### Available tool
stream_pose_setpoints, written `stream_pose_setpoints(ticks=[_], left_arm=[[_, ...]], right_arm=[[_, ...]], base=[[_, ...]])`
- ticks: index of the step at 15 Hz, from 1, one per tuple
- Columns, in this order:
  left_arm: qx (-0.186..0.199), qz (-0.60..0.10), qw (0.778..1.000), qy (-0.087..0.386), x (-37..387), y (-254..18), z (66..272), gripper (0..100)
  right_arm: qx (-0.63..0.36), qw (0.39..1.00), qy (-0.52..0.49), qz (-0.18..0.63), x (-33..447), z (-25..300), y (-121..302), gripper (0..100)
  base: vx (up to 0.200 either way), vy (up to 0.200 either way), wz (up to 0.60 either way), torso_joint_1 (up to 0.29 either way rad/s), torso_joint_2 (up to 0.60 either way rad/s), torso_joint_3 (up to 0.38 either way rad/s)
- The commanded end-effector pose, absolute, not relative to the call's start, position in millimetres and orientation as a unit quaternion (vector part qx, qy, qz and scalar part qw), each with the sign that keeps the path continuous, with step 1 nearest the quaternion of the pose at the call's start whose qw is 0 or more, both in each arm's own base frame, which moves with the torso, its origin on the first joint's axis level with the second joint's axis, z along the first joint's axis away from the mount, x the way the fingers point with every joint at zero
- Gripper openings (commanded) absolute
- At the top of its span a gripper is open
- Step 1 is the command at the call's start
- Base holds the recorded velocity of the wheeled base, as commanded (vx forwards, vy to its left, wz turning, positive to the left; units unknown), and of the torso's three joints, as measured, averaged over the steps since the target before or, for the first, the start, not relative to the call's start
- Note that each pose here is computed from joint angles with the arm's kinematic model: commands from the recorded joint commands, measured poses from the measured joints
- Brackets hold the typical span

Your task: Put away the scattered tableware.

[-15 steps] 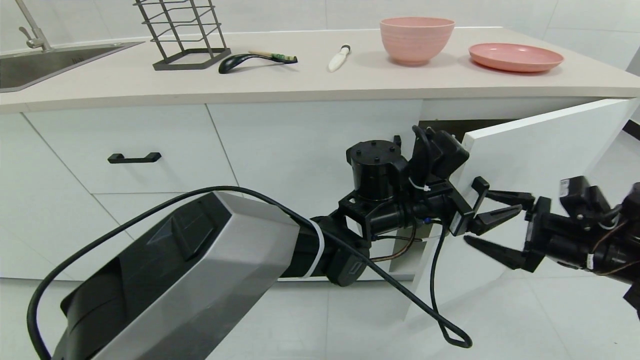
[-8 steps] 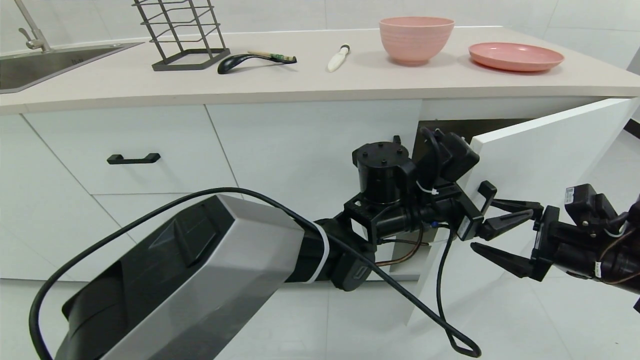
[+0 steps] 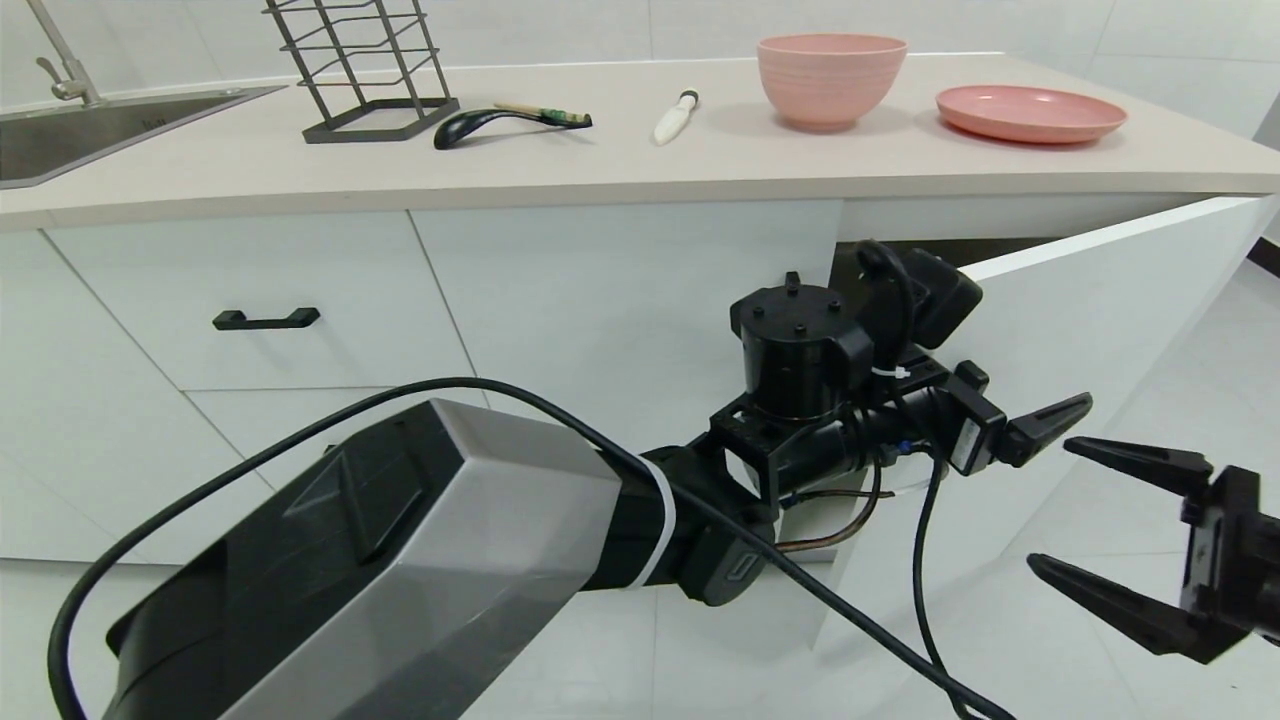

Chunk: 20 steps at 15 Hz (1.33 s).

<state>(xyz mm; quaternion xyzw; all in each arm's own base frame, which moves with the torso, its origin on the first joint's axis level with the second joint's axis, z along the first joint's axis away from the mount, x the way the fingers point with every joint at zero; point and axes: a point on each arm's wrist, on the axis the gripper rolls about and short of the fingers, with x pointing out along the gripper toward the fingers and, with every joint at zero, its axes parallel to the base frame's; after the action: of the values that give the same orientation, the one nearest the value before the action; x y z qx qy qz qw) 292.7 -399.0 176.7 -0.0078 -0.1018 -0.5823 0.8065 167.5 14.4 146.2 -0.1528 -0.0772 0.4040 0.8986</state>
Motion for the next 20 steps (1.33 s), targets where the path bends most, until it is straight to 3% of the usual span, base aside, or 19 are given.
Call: stream_pose_setpoints(ticks=[1,9,20], left_arm=[[-0.008,-0.582,0.807,-0.099,289,-401,177,100],[-0.001,-0.61,0.789,-0.068,253,-424,153,100],[0.003,-0.634,0.771,-0.055,232,-445,128,100]], right_arm=[[-0.191,0.897,-0.16,0.365,110,167,13,100],[-0.262,0.853,-0.334,0.303,52,213,15,100],[-0.257,0.861,-0.334,0.285,52,215,14,100]], base=[[0.0,0.0,0.0,0.0,0.0,0.0],[0.0,0.0,0.0,0.0,0.0,0.0],[0.0,0.0,0.0,0.0,0.0,0.0]])
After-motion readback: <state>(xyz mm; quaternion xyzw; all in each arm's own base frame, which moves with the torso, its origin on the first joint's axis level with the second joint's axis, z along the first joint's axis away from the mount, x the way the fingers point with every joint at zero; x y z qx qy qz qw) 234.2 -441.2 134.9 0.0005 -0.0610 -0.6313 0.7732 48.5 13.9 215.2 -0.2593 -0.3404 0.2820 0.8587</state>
